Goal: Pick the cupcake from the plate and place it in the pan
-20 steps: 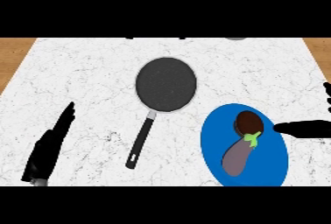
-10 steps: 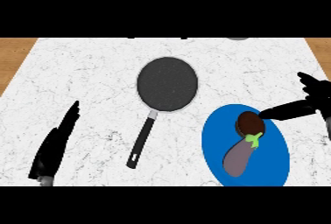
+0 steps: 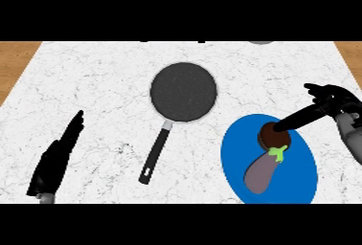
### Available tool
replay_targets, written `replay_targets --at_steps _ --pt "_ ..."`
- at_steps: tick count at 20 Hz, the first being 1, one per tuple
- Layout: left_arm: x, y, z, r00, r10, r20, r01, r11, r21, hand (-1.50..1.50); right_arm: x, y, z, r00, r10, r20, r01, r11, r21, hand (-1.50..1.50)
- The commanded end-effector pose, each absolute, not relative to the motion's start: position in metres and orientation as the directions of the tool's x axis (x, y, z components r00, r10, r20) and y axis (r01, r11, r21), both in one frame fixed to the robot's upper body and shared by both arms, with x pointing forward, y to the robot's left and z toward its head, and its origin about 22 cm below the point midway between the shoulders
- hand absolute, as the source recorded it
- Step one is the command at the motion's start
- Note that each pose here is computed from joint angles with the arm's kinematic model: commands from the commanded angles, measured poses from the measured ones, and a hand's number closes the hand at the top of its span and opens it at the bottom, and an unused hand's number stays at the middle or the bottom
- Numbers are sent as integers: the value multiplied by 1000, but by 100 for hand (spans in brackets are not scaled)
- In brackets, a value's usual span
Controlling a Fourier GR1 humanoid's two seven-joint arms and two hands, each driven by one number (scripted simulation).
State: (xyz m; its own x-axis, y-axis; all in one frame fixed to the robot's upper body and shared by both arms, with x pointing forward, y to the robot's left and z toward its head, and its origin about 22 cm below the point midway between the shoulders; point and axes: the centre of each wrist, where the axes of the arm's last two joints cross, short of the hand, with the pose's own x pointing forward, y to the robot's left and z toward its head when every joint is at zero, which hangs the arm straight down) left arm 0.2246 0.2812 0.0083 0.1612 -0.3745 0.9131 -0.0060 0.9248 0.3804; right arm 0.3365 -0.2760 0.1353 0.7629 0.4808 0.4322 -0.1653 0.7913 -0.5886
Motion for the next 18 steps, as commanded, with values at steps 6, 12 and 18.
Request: replay_targets --at_steps 6,12,18 --pt "232 288 13 163 -379 911 -18 922 387 0 364 -267 141 850 482 213 -298 773 -561 -150" --pt "228 275 6 161 -364 918 -11 929 370 0 365 -232 120 870 474 138 -331 766 -551 -150" --pt "209 295 -6 177 -368 913 -23 926 377 0 358 -247 88 875 475 93 -360 767 -531 -150"
